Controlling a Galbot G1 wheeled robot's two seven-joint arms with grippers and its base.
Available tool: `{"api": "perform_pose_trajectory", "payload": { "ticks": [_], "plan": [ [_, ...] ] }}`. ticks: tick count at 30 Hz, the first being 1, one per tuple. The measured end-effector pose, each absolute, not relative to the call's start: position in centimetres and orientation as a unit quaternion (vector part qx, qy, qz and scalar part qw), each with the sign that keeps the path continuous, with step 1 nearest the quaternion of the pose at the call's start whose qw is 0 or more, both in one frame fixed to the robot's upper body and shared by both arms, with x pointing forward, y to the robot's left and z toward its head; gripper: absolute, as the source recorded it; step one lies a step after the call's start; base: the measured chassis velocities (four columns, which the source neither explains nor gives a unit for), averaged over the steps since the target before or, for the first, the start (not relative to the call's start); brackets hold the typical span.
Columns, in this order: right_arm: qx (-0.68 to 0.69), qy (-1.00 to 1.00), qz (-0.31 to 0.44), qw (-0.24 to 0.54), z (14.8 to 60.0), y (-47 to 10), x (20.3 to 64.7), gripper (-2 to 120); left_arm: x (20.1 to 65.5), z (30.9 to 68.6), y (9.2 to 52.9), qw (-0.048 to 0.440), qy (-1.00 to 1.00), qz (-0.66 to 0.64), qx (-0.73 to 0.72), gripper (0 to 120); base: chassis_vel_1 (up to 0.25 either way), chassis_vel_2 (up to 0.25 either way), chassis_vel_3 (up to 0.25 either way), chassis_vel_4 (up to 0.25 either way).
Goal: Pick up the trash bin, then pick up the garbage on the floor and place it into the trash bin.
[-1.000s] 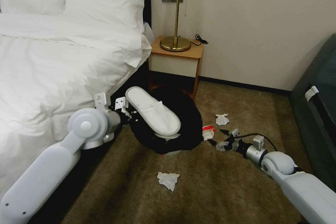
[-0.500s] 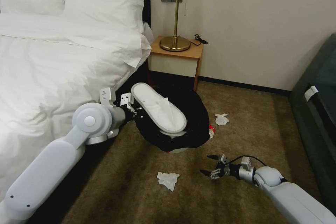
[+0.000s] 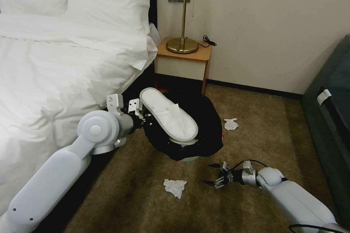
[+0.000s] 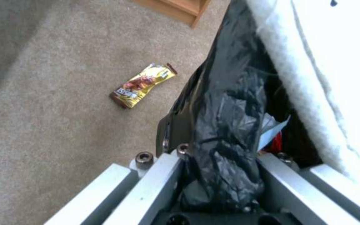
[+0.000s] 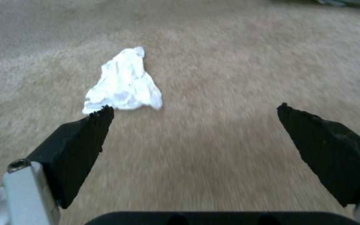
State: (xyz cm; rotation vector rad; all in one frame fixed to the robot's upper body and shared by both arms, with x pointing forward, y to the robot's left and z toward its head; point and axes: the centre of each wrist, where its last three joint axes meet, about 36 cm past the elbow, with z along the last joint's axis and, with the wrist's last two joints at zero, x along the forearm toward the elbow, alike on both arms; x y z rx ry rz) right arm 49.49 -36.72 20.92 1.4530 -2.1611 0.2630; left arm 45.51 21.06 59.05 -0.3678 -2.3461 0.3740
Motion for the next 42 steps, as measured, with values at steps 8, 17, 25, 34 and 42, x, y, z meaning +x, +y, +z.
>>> {"api": "perform_pose_trajectory", "payload": {
  "ticks": [8, 17, 25, 34, 42],
  "plan": [
    [0.559, -0.782, 0.078, 0.263, 19.5, -31.0, 50.6, 100, 46.0, 59.9, 21.5, 0.349, -0.914, 0.153, -0.139, 1, 0.000, 0.000, 0.000, 0.000],
    [0.568, -0.775, 0.064, 0.270, 18.3, -26.7, 50.1, 100, 46.9, 60.9, 21.2, 0.338, -0.915, 0.163, -0.146, 1, 0.000, 0.000, 0.000, 0.000],
    [0.570, -0.763, 0.072, 0.296, 17.4, -25.0, 49.2, 100, 47.3, 61.4, 21.0, 0.332, -0.917, 0.167, -0.148, 1, 0.000, 0.000, 0.000, 0.000],
    [0.561, -0.756, 0.097, 0.323, 17.2, -24.0, 49.2, 100, 47.4, 61.5, 20.8, 0.330, -0.916, 0.168, -0.152, 1, 0.000, 0.000, 0.000, 0.000],
    [0.555, -0.752, 0.119, 0.335, 16.9, -23.7, 48.8, 91, 47.6, 61.8, 20.7, 0.328, -0.917, 0.169, -0.154, 1, 0.000, 0.000, 0.000, 0.000]
  ]
}}
